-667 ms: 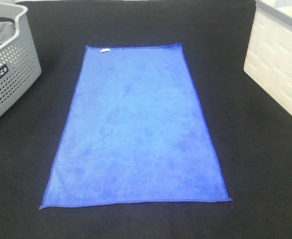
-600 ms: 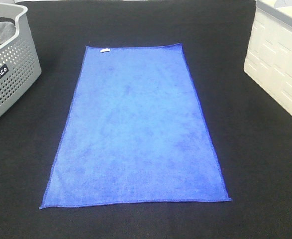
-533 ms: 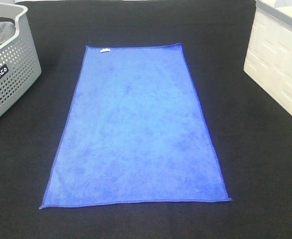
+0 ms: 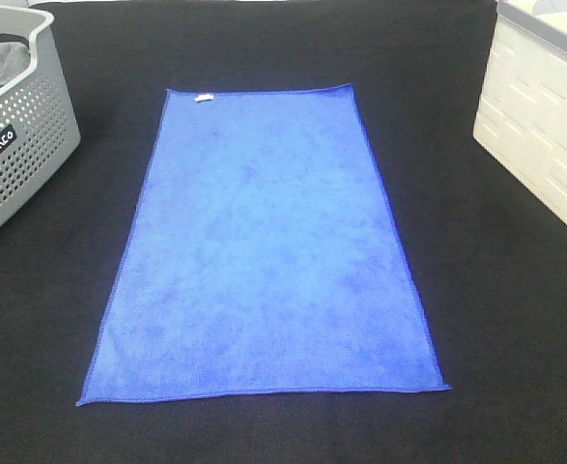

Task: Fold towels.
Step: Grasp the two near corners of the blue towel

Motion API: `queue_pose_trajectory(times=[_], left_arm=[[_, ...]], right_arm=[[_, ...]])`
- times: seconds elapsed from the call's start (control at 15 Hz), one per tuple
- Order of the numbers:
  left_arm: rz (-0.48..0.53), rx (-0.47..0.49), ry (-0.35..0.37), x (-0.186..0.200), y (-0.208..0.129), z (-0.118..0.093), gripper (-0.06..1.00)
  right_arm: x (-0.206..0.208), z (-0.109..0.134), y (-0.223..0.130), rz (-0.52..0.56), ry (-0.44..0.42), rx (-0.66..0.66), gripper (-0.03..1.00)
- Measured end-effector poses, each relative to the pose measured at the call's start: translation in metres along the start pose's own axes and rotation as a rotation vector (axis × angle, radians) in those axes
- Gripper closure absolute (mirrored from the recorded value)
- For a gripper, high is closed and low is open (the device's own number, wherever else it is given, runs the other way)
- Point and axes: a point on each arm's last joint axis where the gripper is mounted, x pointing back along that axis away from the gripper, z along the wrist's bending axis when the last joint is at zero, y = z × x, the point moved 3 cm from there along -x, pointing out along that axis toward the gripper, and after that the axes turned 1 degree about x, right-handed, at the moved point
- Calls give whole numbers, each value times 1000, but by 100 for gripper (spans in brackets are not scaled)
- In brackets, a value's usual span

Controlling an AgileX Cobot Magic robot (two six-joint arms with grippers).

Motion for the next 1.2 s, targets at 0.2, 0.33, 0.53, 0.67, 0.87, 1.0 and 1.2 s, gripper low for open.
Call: queue_pose_trajectory(times=[0.2, 0.33, 0.53, 0.67, 0.87, 1.0, 1.2], left_arm=[[0, 0, 0, 0, 0, 0, 31], [0, 0, 0, 0, 0, 0, 31], [0, 0, 0, 0, 0, 0, 31], [0, 0, 0, 0, 0, 0, 31], [0, 0, 0, 0, 0, 0, 31], [0, 0, 0, 0, 0, 0, 31], [0, 0, 0, 0, 0, 0, 31]], right_arm=[[0, 0, 0, 0, 0, 0, 21], [0, 0, 0, 0, 0, 0, 21], [0, 0, 0, 0, 0, 0, 21], [0, 0, 0, 0, 0, 0, 21], [0, 0, 0, 0, 0, 0, 21], [0, 0, 0, 0, 0, 0, 21], [0, 0, 0, 0, 0, 0, 21]])
